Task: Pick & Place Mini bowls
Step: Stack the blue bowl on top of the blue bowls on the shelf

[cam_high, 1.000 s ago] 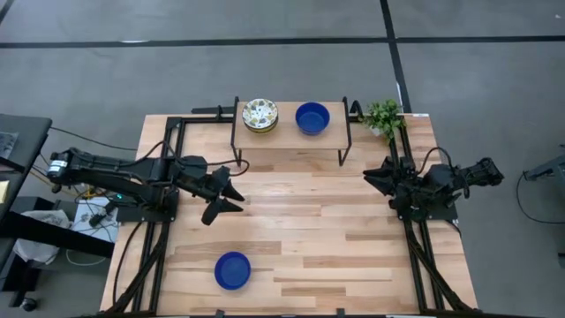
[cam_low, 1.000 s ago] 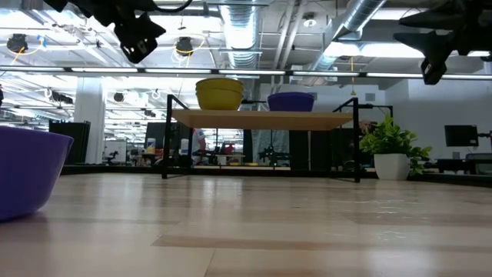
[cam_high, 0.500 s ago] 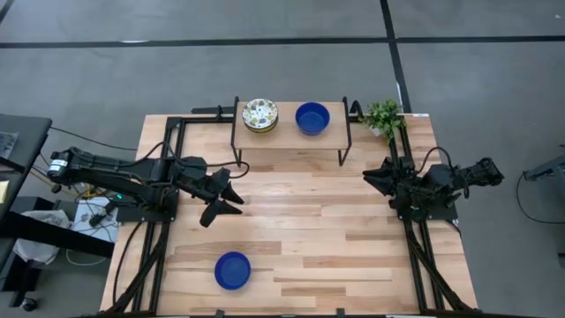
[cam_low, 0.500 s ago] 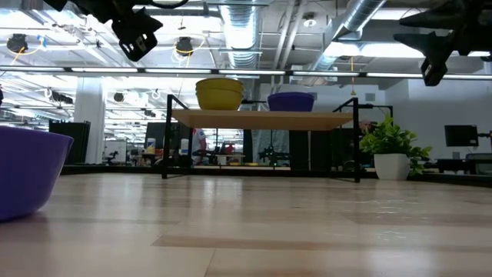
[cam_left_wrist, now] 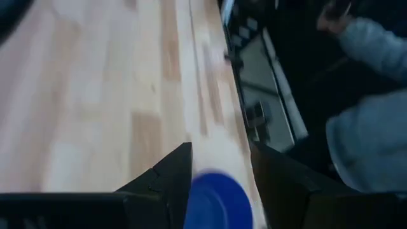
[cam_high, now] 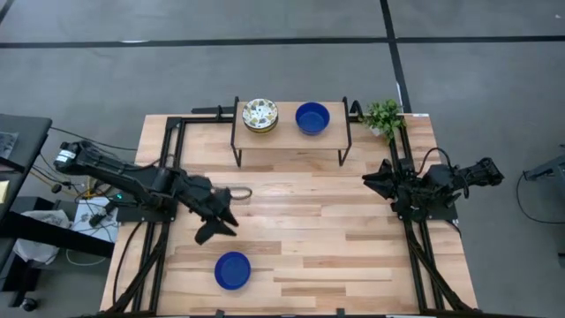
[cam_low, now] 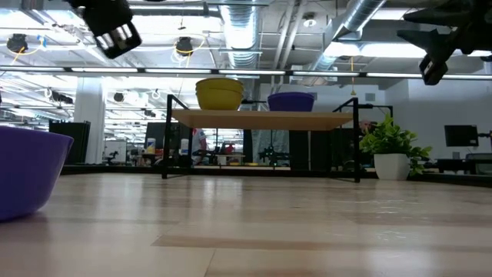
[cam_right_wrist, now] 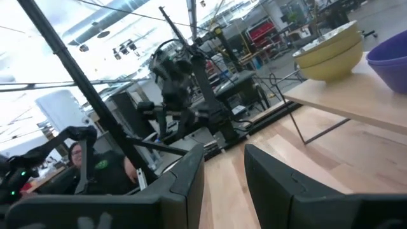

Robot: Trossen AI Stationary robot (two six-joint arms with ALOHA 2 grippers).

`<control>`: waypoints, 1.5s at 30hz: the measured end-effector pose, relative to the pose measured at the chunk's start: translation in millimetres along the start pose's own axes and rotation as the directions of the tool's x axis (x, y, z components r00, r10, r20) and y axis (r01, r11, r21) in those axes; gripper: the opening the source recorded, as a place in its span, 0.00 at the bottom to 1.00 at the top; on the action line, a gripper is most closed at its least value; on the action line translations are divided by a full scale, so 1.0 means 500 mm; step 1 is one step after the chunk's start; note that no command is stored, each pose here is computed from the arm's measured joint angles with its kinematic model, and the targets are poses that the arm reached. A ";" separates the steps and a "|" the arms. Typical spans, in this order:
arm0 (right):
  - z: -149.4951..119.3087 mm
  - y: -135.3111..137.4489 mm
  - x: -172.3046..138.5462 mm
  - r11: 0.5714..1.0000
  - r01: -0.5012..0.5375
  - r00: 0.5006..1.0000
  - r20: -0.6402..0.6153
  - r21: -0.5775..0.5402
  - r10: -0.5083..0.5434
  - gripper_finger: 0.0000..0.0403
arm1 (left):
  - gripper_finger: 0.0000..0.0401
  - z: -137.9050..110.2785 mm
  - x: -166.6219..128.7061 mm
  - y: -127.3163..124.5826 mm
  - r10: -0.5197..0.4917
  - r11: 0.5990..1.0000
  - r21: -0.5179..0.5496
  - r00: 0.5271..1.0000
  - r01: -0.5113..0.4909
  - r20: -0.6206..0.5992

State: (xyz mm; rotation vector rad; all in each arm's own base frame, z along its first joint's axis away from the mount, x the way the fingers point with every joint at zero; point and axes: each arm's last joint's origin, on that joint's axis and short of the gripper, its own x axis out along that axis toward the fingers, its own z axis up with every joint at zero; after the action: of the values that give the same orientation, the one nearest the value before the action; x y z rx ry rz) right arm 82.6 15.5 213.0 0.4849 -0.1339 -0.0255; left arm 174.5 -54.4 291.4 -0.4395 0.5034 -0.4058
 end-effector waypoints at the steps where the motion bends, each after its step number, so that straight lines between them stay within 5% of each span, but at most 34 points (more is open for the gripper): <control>1: 0.000 0.000 0.000 1.000 0.000 1.000 0.000 0.002 0.000 0.25 | 0.40 -0.003 0.008 -0.005 -0.004 1.000 -0.021 0.999 0.003 -0.037; 14: 0.001 0.000 0.000 1.000 -0.004 1.000 0.001 0.003 0.004 0.25 | 0.40 -0.042 0.107 -0.114 -0.120 0.975 -0.217 0.932 0.046 -0.342; 22: 0.001 0.000 0.000 1.000 -0.003 1.000 0.001 0.003 0.003 0.25 | 0.40 -0.092 0.154 -0.160 -0.149 0.933 -0.359 0.876 -0.030 -0.459; 30: -0.003 -0.002 0.000 1.000 0.007 1.000 -0.017 -0.005 -0.008 0.25 | 0.40 -0.120 0.197 -0.190 -0.206 0.877 -0.478 0.867 -0.041 -0.453; 45: -0.006 -0.003 0.000 1.000 0.014 0.999 -0.030 -0.011 -0.014 0.25 | 0.40 -0.101 0.203 -0.182 -0.215 0.865 -0.502 0.896 -0.010 -0.388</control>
State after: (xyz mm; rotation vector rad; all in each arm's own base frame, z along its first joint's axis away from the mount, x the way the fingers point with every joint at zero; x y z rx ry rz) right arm 83.0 15.6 209.7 0.4751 -0.1006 -0.0328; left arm 205.1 -193.0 258.9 -0.8875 1.0354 -0.4842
